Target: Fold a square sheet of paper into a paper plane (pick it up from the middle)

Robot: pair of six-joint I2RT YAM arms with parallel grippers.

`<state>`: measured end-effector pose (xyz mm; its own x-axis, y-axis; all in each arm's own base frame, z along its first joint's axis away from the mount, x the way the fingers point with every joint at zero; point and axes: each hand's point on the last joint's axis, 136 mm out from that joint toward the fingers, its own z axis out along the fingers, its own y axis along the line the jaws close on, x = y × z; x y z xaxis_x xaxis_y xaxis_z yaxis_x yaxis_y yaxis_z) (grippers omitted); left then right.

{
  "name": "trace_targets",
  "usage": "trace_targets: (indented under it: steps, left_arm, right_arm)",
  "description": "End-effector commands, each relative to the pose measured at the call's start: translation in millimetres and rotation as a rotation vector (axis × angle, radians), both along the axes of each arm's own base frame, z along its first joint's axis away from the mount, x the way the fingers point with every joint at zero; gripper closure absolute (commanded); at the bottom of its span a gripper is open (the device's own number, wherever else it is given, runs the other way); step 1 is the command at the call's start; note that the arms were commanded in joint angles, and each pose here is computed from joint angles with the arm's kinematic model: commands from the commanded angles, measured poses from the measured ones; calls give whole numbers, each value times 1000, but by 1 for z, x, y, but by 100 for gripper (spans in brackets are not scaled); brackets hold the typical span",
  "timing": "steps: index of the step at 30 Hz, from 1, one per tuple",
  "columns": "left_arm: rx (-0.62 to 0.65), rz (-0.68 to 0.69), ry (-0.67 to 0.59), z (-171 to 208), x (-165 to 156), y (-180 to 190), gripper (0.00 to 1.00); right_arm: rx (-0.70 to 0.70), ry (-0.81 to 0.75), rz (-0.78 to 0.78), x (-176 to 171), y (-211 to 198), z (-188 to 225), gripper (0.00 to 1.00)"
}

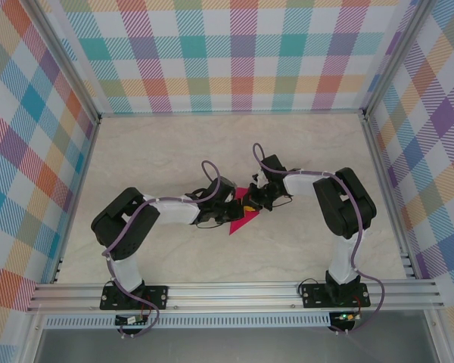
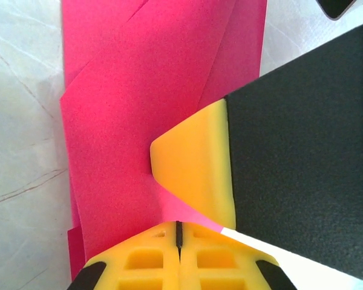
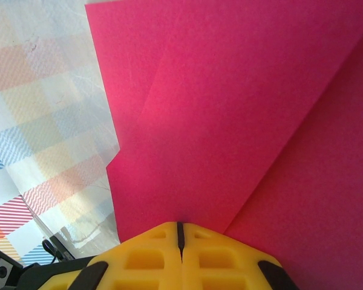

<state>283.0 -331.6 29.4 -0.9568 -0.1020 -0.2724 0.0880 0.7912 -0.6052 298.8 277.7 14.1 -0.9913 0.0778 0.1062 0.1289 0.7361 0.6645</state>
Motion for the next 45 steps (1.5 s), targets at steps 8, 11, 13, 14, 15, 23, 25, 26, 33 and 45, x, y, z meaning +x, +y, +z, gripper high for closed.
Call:
trace_targets:
  steps: [8, 11, 13, 14, 15, 23, 25, 26, 33, 45]
  left_arm:
    - [64, -37, 111, -31, -25, 18, 97]
    - [63, -72, 133, -32, -37, 22, 97]
    - [68, -94, 138, -32, -42, 25, 98]
    - [69, -107, 138, -31, -45, 26, 98]
    - [68, -114, 138, -29, -47, 26, 98]
    - [74, -199, 131, -25, -62, 31, 98]
    - [86, -210, 133, -26, -64, 34, 99]
    - [98, -208, 137, -28, -65, 36, 98]
    - [95, -188, 169, -33, -78, 46, 99]
    - [118, -217, 175, -22, -101, 61, 99]
  right_arm:
    - [-235, 120, -54, -20, -39, -58, 99]
    - [-242, 123, -54, -21, -40, -59, 99]
    - [-245, 124, -56, -21, -40, -59, 99]
    - [-245, 125, -56, -21, -40, -59, 99]
    - [-244, 125, -55, -21, -40, -59, 99]
    - [-250, 135, -58, -22, -41, -62, 99]
    - [-253, 136, -59, -22, -41, -62, 99]
    - [-254, 139, -60, -22, -42, -63, 100]
    - [-256, 139, -63, -22, -43, -63, 100]
    - [-261, 142, -63, -21, -44, -65, 100]
